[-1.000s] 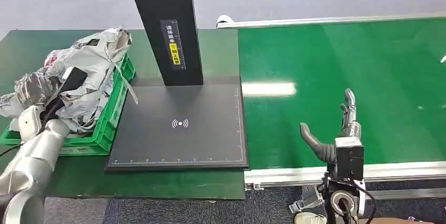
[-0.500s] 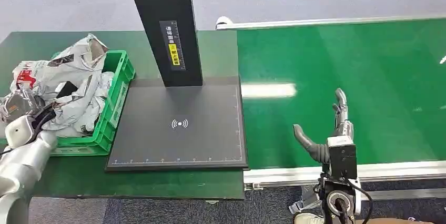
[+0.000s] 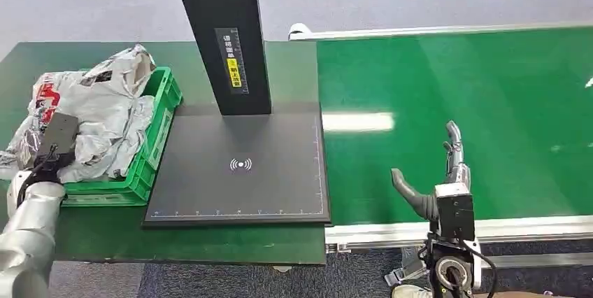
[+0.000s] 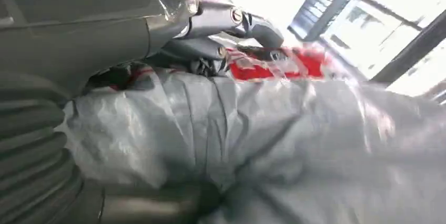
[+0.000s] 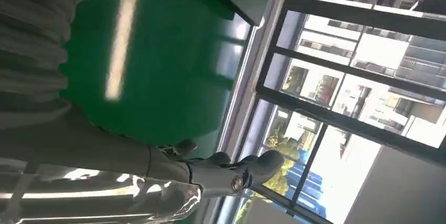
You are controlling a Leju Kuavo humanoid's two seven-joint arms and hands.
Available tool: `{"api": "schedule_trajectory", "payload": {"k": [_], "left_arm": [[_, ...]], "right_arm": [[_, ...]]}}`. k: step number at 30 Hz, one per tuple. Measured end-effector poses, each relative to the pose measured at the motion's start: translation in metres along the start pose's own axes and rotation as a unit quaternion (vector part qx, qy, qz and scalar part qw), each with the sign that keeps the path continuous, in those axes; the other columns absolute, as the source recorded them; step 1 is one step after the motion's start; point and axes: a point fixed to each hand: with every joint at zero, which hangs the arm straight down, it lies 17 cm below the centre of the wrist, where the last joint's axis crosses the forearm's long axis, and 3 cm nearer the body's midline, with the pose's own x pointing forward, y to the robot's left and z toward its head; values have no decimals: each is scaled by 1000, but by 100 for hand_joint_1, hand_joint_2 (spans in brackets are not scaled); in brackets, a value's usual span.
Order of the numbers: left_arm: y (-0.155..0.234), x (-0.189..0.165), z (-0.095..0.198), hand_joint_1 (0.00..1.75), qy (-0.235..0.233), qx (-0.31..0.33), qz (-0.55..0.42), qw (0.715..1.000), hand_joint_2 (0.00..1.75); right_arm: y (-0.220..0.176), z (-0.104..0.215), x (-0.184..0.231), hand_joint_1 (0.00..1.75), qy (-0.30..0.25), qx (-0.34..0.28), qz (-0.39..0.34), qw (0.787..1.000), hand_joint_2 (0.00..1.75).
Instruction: Moved the parcel from conveyor to table for the left to box.
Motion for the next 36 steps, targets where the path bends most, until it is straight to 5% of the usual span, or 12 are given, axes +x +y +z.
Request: {"api": "schedule_trajectory", "payload": {"k": [9,18,24,31,36], "left_arm": [[52,65,-5,0,-77,118,47,989,175],[85,151,40,0,-219,206,81,950,175],[64,210,101,0,-303,144,216,917,175],[63,234,129,0,-335,136,236,902,175],[29,254,160,0,-360,43,308,880,175]], "right_arm": [[-6,3,0,0,3,-14,3,1000,175],[-14,10,-7,0,12,-26,8,1000,175],[-17,11,-8,0,12,-31,8,999,175],[-18,11,-8,0,12,-32,10,999,175],[-15,11,-9,0,14,-23,0,1000,175]]}}
